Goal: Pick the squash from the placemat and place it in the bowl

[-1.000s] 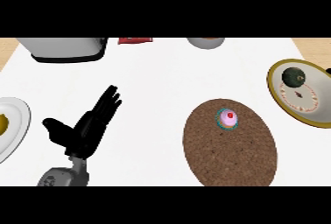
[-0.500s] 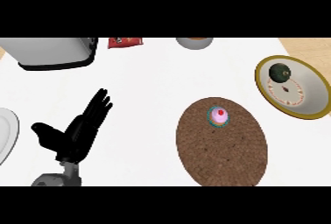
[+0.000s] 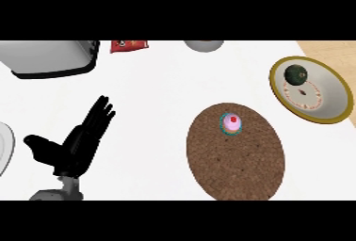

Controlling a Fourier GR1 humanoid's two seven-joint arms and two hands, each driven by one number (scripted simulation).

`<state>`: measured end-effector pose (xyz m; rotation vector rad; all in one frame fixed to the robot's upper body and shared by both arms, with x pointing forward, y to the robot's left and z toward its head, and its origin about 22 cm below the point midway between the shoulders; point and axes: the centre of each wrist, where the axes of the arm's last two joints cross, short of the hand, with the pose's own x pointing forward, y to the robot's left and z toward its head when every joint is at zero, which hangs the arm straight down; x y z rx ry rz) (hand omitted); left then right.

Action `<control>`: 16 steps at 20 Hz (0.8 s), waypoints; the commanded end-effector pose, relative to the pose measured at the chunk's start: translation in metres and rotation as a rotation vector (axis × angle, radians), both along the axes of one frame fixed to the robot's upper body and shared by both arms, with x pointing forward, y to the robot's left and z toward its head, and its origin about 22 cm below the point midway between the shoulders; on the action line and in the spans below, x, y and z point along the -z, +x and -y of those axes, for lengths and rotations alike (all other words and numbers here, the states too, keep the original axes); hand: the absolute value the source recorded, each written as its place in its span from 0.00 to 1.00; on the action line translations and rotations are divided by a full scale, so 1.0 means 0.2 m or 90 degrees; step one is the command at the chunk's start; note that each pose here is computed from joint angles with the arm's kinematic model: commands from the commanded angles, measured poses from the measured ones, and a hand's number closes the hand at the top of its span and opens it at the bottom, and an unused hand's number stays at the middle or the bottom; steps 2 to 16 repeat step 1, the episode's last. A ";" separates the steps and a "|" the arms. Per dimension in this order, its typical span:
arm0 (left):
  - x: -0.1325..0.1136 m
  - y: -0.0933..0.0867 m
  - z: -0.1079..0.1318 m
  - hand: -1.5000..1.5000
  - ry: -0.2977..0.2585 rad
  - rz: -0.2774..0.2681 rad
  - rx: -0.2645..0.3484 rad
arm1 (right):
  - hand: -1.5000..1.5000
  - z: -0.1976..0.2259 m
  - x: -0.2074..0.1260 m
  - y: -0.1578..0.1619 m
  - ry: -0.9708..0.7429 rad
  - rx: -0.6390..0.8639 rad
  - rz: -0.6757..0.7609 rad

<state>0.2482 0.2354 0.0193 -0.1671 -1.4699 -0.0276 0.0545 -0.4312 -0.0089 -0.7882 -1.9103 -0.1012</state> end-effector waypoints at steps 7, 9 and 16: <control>-0.01 0.00 0.00 0.50 -0.006 0.010 -0.007 | 1.00 -0.09 0.08 -0.38 0.028 -0.041 -0.059; -0.01 0.00 0.00 0.50 -0.006 0.010 -0.007 | 1.00 -0.09 0.08 -0.38 0.028 -0.041 -0.059; -0.01 0.00 0.00 0.50 -0.006 0.010 -0.007 | 1.00 -0.09 0.08 -0.38 0.028 -0.041 -0.059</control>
